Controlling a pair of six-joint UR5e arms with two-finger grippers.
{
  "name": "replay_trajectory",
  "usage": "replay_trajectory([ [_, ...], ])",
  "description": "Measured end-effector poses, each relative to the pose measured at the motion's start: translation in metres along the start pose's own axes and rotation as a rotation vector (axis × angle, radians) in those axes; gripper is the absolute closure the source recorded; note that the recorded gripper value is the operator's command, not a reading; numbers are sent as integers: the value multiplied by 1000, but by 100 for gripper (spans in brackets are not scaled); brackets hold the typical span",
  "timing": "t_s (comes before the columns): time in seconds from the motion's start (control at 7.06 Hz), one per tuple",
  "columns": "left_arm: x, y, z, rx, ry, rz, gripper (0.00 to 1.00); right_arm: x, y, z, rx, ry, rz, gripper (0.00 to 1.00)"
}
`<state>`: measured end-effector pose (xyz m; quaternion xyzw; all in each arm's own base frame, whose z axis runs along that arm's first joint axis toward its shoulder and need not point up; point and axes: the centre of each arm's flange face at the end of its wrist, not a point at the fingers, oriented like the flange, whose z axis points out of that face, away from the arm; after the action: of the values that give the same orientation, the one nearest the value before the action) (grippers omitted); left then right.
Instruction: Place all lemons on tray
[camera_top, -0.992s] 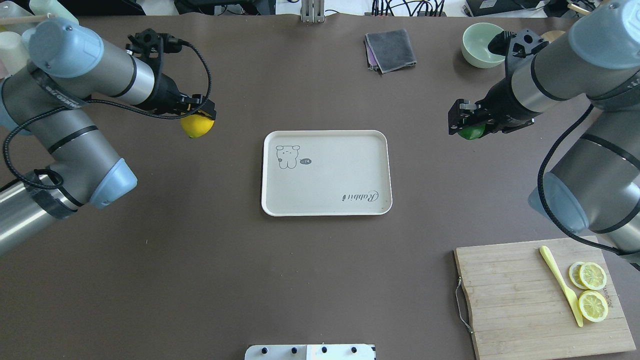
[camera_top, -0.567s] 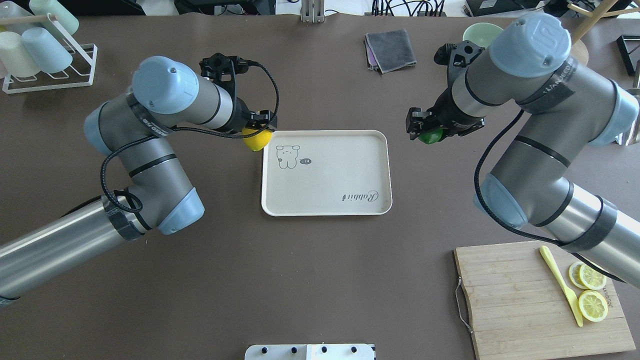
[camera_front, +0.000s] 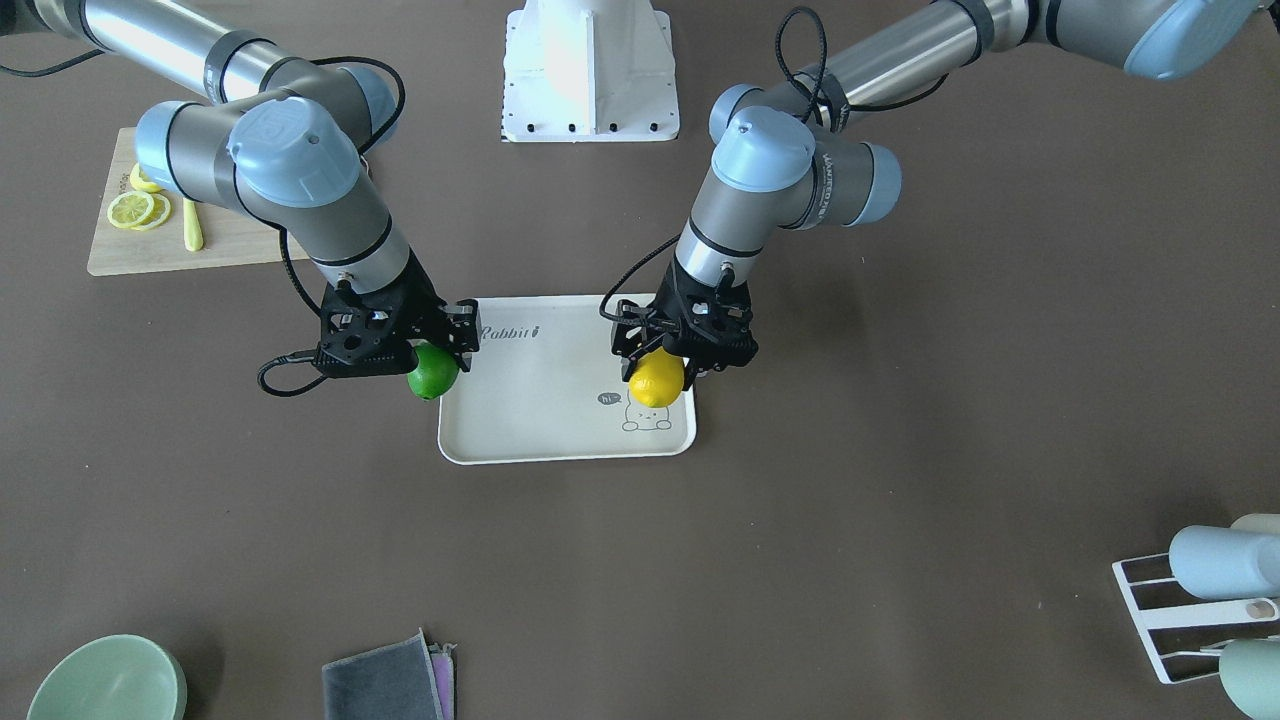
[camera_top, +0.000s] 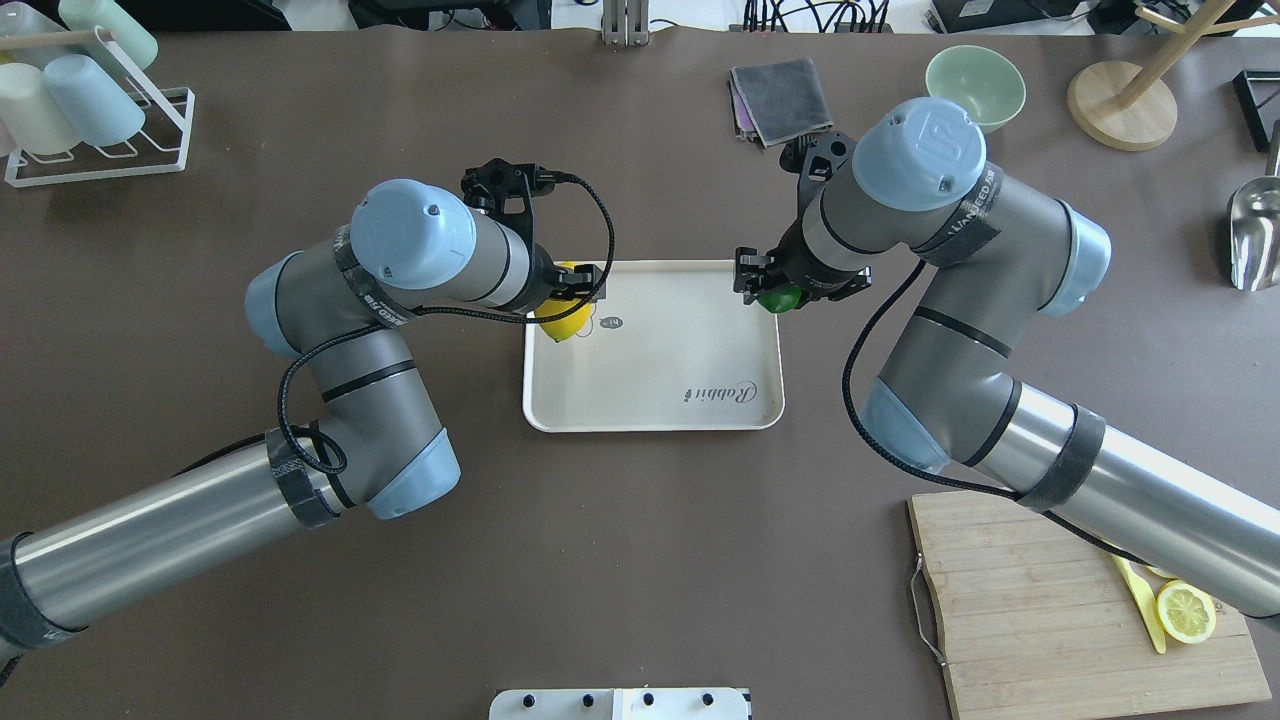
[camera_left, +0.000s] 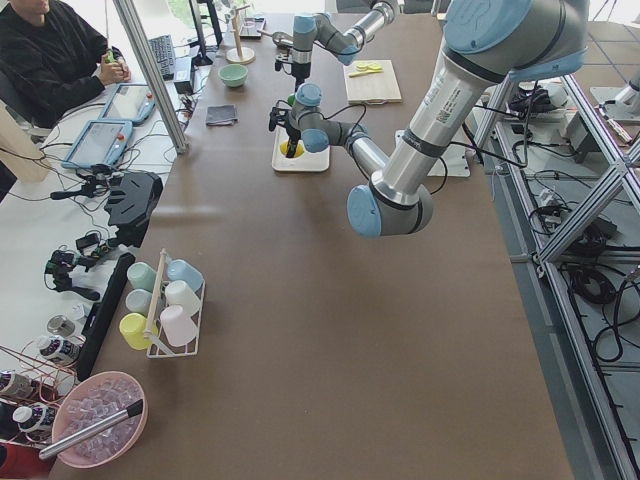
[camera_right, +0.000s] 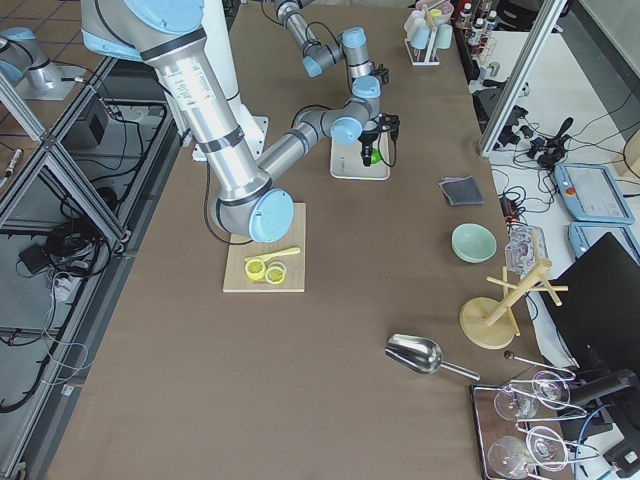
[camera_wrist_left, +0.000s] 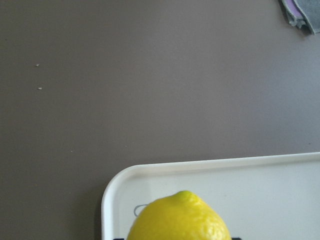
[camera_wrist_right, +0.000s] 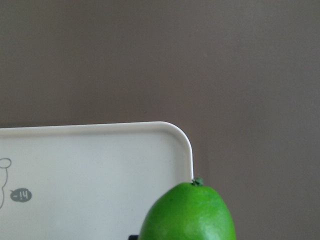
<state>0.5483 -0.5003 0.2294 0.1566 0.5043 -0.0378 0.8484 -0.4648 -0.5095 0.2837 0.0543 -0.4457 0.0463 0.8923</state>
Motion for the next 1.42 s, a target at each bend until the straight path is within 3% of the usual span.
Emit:
replay_trajectory([
  [0.28, 3, 9, 4, -8, 0, 5, 100, -16, 5, 25, 26, 14, -2, 100],
  [0.43, 5, 13, 6, -7, -1, 9, 88, -23, 5, 35, 32, 26, -4, 100],
  [0.57, 6, 17, 7, -8, -1, 11, 3, -31, 6, 43, 29, 34, -8, 100],
  [0.99, 5, 19, 7, -4, -2, 18, 2, -40, 18, 65, 23, 61, -7, 100],
  [1.13, 5, 20, 7, -3, -1, 19, 2, -41, 21, 69, 22, 65, -5, 65],
  [1.28, 6, 18, 5, -2, 1, 22, 2, -40, 21, 71, 21, 69, -3, 1],
  [1.42, 7, 16, 4, 1, 3, 23, 2, -39, 21, 74, 22, 68, 1, 0],
])
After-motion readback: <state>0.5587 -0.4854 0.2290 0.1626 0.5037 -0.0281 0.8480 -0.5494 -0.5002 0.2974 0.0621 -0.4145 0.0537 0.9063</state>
